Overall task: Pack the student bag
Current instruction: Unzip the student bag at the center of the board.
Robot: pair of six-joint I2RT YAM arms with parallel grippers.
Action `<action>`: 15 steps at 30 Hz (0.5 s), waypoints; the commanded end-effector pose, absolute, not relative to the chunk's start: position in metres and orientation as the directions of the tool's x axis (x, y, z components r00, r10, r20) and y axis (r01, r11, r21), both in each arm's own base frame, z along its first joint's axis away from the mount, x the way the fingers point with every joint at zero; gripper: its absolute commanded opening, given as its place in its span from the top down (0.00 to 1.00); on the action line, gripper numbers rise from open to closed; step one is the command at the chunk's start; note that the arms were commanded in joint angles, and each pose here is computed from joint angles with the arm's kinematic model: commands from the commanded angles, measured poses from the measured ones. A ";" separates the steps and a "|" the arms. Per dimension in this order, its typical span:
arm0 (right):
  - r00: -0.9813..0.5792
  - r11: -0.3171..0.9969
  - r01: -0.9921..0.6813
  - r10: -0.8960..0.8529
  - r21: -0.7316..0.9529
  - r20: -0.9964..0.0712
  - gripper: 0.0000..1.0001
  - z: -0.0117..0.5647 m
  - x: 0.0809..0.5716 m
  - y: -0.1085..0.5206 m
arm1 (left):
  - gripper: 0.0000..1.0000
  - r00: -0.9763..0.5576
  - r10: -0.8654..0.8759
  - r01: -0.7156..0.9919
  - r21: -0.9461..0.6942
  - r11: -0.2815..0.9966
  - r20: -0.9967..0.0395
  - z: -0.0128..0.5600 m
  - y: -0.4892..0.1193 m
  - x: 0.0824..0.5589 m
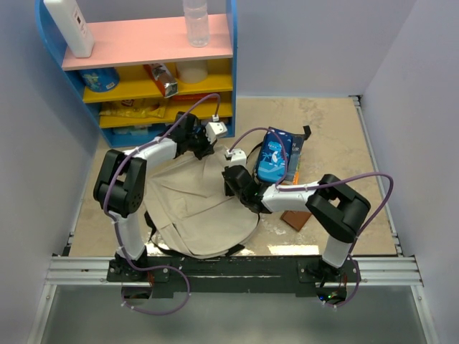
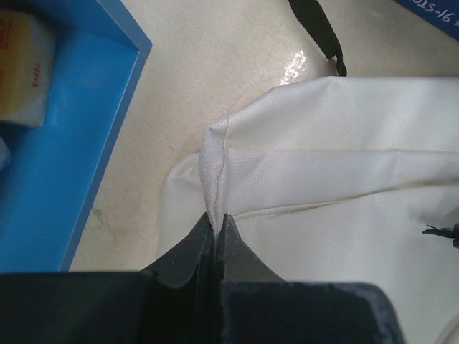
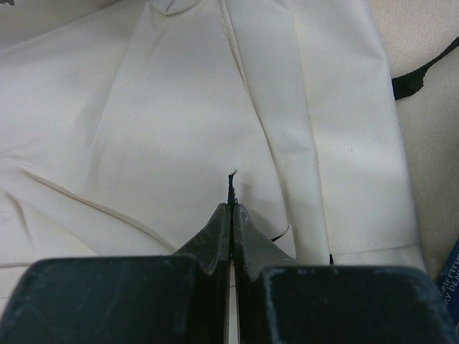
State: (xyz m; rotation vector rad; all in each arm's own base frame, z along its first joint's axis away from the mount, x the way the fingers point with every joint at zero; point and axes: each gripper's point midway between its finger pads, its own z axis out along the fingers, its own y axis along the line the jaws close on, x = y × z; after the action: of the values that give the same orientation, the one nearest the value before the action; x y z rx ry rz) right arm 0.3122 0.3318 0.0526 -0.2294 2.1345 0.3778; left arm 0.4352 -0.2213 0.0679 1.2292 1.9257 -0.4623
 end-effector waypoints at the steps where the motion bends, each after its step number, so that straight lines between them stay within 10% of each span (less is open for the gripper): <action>1: -0.507 0.924 -0.315 0.028 0.215 -0.861 1.00 0.081 0.322 0.345 | 1.00 -0.232 0.584 0.794 0.195 0.576 -0.778 0.093 -0.193 0.456; 12: -0.476 0.904 -0.375 0.000 0.203 -0.880 1.00 0.094 0.346 0.385 | 1.00 -0.456 0.563 0.605 0.224 0.764 -0.689 0.096 -0.095 0.409; 15: -0.479 0.900 -0.385 -0.006 0.205 -0.878 1.00 0.092 0.349 0.392 | 0.58 -0.467 0.541 0.616 0.181 0.767 -0.700 0.106 -0.089 0.401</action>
State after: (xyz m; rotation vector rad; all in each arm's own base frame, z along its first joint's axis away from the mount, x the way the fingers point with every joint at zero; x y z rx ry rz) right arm 0.3399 0.3775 0.0773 -0.2582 2.0697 0.4440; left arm 0.4112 -0.1016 0.0884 0.9104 2.1541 -0.1105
